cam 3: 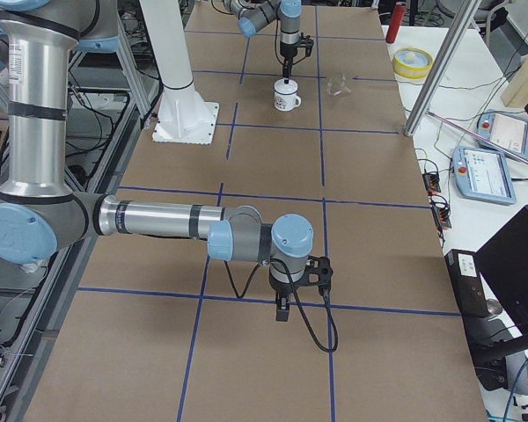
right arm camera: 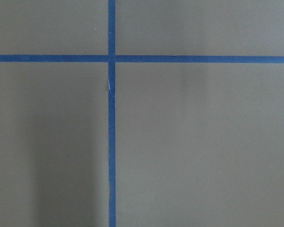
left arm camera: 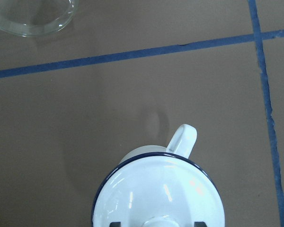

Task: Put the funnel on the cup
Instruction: 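Close the left gripper on the white lid's knob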

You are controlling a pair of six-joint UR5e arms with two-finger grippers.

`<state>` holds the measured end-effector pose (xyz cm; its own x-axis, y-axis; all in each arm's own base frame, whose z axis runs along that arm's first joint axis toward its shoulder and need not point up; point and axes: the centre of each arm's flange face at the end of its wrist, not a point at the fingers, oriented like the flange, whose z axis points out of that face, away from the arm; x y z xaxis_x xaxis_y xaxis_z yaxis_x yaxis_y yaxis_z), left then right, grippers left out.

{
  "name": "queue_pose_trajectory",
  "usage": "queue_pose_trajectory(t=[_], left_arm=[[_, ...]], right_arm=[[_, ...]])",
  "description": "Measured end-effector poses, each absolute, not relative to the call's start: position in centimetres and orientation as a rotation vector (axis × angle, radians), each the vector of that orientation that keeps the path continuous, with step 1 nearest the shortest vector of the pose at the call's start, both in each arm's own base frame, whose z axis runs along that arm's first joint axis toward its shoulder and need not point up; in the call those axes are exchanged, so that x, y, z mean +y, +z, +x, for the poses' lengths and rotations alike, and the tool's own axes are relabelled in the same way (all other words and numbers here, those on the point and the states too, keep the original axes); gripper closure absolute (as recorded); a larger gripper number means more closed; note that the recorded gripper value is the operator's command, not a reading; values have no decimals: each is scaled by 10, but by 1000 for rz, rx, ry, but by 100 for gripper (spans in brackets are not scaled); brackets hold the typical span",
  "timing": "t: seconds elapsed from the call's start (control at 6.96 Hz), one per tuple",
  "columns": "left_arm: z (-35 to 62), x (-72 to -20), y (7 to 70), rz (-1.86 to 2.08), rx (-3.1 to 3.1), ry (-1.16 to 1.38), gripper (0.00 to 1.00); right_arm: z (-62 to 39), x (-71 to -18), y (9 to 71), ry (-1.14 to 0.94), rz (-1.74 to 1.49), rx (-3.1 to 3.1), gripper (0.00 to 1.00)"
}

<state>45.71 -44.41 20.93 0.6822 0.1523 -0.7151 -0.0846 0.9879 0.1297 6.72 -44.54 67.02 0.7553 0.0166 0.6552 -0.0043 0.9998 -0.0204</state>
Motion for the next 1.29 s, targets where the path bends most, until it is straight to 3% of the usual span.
queue_pose_trajectory(t=[0.43,0.57,0.86,1.01,1.29], left_arm=[[460,-440,209,84,810,139,45],[460,-440,210,83,810,139,54],[459,-440,210,84,809,139,92],[459,-440,210,85,810,140,100],[455,-437,205,90,814,142,100]], right_arm=[[67,-446,670,11,-18,-715,0],[67,-446,670,11,-18,-715,0],[67,-445,670,11,-18,-715,0],[67,-445,670,11,-18,-715,0],[67,-445,670,11,-18,-715,0]])
